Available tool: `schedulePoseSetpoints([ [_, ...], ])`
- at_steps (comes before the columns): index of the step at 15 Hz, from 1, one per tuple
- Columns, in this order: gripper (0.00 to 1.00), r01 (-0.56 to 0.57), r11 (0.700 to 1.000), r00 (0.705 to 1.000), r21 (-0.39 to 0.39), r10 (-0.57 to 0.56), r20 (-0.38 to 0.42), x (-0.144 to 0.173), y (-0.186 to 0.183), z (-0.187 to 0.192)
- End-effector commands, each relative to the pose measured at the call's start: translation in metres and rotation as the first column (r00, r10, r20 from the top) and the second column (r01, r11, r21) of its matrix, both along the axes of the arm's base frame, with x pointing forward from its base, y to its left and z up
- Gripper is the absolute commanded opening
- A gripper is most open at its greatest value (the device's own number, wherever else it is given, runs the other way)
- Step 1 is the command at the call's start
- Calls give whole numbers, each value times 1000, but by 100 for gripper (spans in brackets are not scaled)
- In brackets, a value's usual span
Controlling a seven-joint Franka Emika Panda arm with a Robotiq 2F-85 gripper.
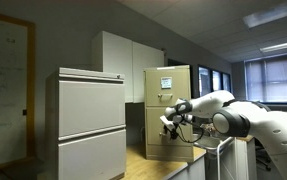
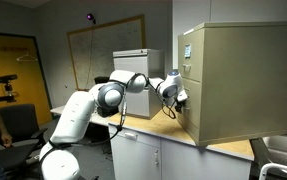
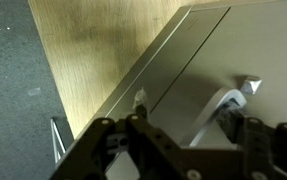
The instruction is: Open the bottom drawer of the right cabinet
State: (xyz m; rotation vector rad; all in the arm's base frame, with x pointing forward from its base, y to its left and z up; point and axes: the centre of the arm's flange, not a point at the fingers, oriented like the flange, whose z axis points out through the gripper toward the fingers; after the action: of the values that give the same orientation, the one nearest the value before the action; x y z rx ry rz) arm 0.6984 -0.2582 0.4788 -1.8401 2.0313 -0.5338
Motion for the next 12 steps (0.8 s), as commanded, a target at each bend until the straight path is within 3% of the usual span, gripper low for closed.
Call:
schedulePoseSetpoints([
  [1, 40, -27, 999, 997, -29, 25, -73, 15, 9, -11],
  [6, 8, -138, 989, 987, -44, 134, -89, 18, 32, -22],
  [12, 10, -193, 979, 981, -66, 191, -31, -16, 68, -34],
])
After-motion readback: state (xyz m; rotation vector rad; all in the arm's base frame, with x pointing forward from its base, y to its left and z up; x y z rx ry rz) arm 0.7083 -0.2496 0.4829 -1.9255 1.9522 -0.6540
